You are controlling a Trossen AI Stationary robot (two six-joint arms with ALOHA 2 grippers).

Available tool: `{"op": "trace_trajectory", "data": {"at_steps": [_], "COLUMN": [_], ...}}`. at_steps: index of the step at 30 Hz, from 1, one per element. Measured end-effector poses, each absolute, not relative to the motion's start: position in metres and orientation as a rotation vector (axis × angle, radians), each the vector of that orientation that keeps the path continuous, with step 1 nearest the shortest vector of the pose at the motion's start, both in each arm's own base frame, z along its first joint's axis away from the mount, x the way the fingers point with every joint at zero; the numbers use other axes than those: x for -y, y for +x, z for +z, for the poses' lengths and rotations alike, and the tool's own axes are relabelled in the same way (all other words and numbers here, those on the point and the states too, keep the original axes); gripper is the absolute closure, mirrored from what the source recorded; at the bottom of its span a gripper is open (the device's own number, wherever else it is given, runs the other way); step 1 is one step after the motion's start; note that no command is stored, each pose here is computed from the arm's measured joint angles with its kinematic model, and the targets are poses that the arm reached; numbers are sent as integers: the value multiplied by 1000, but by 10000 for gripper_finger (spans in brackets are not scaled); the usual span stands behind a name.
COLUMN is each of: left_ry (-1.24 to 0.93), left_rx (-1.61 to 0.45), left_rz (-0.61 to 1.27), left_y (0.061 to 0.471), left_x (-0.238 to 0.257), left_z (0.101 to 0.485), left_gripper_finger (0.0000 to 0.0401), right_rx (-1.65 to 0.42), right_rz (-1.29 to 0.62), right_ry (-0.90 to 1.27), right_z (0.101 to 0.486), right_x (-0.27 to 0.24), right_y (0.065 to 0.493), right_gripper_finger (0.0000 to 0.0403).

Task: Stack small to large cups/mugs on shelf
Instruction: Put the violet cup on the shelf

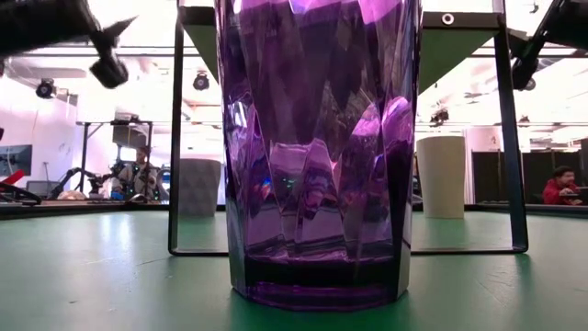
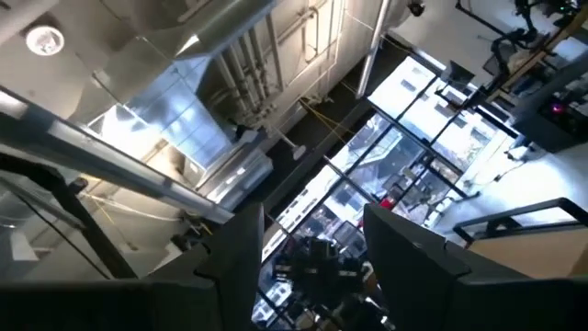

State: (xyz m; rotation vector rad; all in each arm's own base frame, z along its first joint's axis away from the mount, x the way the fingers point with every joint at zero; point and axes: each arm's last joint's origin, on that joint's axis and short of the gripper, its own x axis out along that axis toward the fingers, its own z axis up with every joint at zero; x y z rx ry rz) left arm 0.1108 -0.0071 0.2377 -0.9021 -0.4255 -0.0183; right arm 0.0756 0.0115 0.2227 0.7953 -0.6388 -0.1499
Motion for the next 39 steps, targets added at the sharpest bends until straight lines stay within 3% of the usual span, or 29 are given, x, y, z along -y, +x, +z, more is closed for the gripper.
{"op": "trace_trajectory", "data": {"at_steps": [4, 9, 13, 21, 25, 31, 39], "left_ry": [-813, -675, -668, -787, -881, -1121, -1184], "left_rx": [191, -319, -545, -676, -756, -663, -716], "left_rz": [40, 223, 299, 326, 409, 455, 450], "left_y": [122, 137, 165, 237, 250, 255, 270], "left_x": [12, 17, 23, 57, 89, 147, 217], "left_z": [284, 330, 359, 384, 388, 407, 390], "left_gripper_finger": [300, 331, 337, 338, 338, 338, 338], "right_rx": [621, 580, 564, 572, 571, 567, 563], "right_rz": [-182, -196, -211, -202, -201, -198, -194], "right_ry": [789, 766, 772, 809, 813, 810, 811], "right_z": [221, 218, 217, 217, 217, 216, 216], "right_x": [-12, -14, -15, -15, -15, -15, -15], "right_y": [79, 84, 87, 86, 86, 87, 87], "right_gripper_finger": [220, 220, 220, 220, 220, 220, 220]}}
